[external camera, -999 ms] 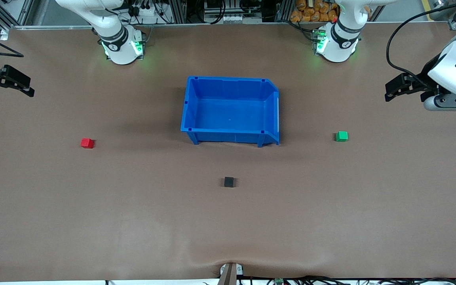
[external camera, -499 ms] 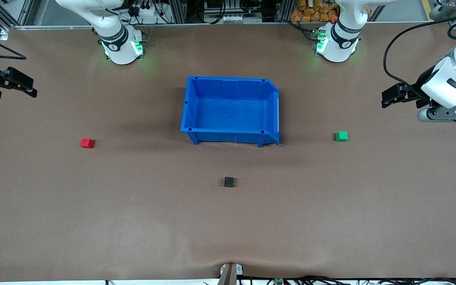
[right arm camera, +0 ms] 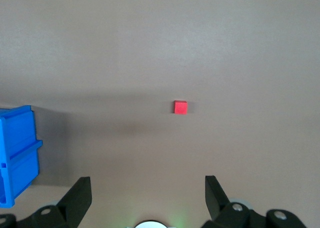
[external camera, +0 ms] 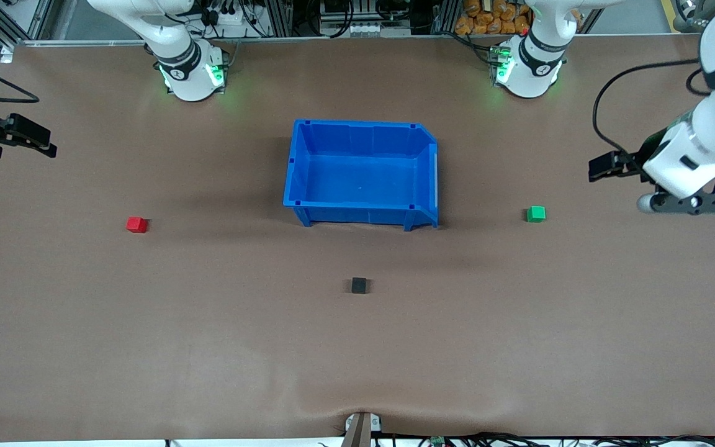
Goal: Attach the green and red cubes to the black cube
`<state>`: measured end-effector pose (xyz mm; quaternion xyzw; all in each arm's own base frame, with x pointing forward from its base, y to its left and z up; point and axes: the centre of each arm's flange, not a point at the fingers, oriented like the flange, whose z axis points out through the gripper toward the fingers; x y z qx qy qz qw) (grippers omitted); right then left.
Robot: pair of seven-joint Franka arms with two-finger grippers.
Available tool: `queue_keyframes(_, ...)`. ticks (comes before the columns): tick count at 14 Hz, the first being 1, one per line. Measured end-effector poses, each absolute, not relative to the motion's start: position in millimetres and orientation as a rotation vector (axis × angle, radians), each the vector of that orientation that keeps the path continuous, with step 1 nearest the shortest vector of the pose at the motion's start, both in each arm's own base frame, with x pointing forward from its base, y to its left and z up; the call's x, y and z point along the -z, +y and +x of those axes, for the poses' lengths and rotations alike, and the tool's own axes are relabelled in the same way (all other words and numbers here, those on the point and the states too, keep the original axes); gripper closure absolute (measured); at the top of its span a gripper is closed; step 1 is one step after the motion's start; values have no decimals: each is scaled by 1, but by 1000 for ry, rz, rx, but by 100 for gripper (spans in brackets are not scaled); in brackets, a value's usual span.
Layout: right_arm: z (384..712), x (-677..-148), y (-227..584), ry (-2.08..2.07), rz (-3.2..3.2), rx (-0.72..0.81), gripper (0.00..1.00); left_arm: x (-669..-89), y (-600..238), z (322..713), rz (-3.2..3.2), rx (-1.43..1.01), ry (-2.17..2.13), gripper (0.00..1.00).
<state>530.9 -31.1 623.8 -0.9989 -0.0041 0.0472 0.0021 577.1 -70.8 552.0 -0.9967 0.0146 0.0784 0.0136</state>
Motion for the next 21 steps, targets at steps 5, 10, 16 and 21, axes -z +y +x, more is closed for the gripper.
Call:
queue_keyframes(5,534,-617,-32,-10,-3132,-169,0,-503,-66,594,-3094,-376,36,0)
queue_keyframes(10,542,-602,-33,-10,-3129,-208,0,-437,-67,610,-3078,-526,42,0)
queue_keyframes(16,550,-591,-38,5,-3129,-215,0,-367,-65,609,-3071,-588,38,0)
queue_keyframes(21,555,-586,-42,15,-3131,-201,0,-325,-50,601,-3088,-547,-1,0)
